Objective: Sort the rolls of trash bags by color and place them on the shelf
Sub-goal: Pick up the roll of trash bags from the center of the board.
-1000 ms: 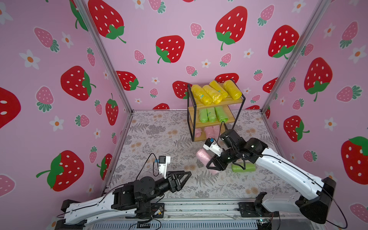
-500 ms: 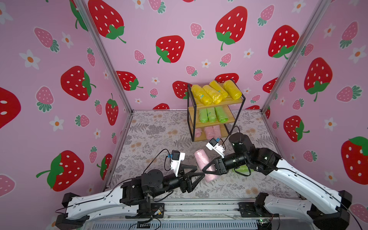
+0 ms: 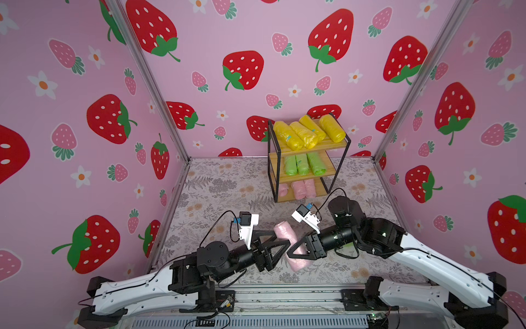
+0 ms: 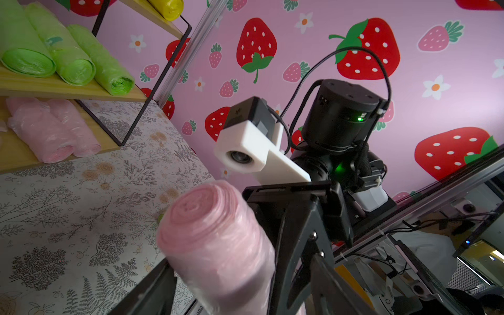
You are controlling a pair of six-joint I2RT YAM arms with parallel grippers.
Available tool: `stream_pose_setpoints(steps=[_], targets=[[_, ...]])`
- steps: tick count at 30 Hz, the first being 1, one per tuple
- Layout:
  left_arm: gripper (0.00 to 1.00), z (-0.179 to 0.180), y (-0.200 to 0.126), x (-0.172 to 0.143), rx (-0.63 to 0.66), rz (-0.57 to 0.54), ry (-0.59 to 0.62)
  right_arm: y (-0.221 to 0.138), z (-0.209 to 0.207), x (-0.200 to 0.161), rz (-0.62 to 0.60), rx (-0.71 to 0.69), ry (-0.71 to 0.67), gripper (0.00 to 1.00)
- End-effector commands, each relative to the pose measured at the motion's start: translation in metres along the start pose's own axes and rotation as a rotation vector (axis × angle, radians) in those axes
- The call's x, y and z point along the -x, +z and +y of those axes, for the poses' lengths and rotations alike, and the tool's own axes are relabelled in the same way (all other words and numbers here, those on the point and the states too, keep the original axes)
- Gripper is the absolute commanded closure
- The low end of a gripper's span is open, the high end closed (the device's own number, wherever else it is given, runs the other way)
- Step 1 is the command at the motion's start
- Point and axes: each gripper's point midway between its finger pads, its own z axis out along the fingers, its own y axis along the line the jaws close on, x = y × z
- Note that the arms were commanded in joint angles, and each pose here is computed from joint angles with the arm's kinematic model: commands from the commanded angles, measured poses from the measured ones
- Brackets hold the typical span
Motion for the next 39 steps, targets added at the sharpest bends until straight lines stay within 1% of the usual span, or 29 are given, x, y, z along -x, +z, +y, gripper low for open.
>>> stream_pose_setpoints(steps=[1, 4, 7, 9, 11, 14, 16, 20, 22, 23, 24, 25, 26, 27, 28, 29, 30, 31, 34, 37, 39], targets=[[0.19, -0.001, -0.001, 0.015, 0.007, -0.048, -0.04, 0.003, 0.015, 0.002, 0.007, 0.038, -0.047, 1.0], [0.2, -0.002, 0.0, 0.014, -0.01, -0.04, -0.055, 0.006, 0.013, 0.003, 0.004, 0.033, -0.047, 1.0], [0.25, -0.003, 0.001, 0.012, -0.022, -0.027, -0.066, 0.001, 0.016, 0.005, -0.018, 0.03, -0.059, 1.0], [0.32, -0.004, 0.002, 0.011, -0.032, -0.02, -0.073, -0.002, 0.018, 0.006, -0.027, 0.025, -0.066, 1.0], [0.41, -0.004, 0.003, 0.009, -0.04, -0.016, -0.089, -0.004, 0.018, 0.006, -0.029, 0.019, -0.069, 1.0], [0.53, -0.007, 0.005, 0.008, -0.072, -0.018, -0.114, -0.004, 0.019, 0.006, -0.027, 0.016, -0.067, 1.0], [0.56, -0.011, 0.007, 0.007, -0.1, -0.017, -0.125, -0.003, 0.016, 0.006, -0.025, 0.005, -0.064, 1.0], [0.65, -0.019, 0.011, 0.004, -0.148, 0.009, -0.131, -0.003, 0.01, 0.01, -0.046, -0.029, -0.056, 1.0], [0.74, -0.025, 0.014, 0.002, -0.171, 0.032, -0.129, -0.004, 0.006, 0.012, -0.062, -0.051, -0.053, 1.0], [0.82, -0.027, 0.015, 0.001, -0.177, 0.04, -0.129, -0.004, 0.005, 0.013, -0.071, -0.057, -0.055, 1.0], [0.92, -0.029, 0.017, 0.0, -0.179, 0.049, -0.131, -0.005, 0.002, 0.014, -0.084, -0.071, -0.051, 0.99], [1.0, -0.028, 0.018, 0.0, -0.173, 0.056, -0.133, -0.006, -0.001, 0.016, -0.102, -0.087, -0.048, 0.96], [1.0, -0.027, 0.02, -0.001, -0.164, 0.06, -0.138, -0.008, -0.002, 0.017, -0.118, -0.093, -0.049, 0.9], [1.0, -0.026, 0.021, -0.001, -0.158, 0.061, -0.144, -0.01, -0.005, 0.018, -0.137, -0.108, -0.043, 0.72], [1.0, -0.024, 0.022, -0.001, -0.15, 0.058, -0.152, -0.013, -0.009, 0.019, -0.163, -0.128, -0.035, 0.6], [1.0, -0.022, 0.024, -0.001, -0.142, 0.054, -0.161, -0.015, -0.01, 0.019, -0.174, -0.129, -0.033, 0.57], [1.0, -0.019, 0.024, -0.002, -0.131, 0.048, -0.173, -0.017, -0.011, 0.019, -0.189, -0.131, -0.029, 0.5], [1.0, -0.015, 0.025, -0.002, -0.114, 0.038, -0.185, -0.019, -0.014, 0.018, -0.202, -0.14, -0.022, 0.39], [1.0, 0.0, 0.025, -0.001, -0.059, 0.002, -0.229, -0.025, -0.021, 0.014, -0.234, -0.154, 0.007, 0.15], [1.0, 0.02, 0.024, -0.001, 0.013, -0.037, -0.278, -0.034, -0.024, 0.011, -0.269, -0.143, 0.036, 0.01], [1.0, 0.033, 0.024, -0.004, 0.065, -0.053, -0.311, -0.039, -0.029, 0.011, -0.293, -0.145, 0.052, 0.01]])
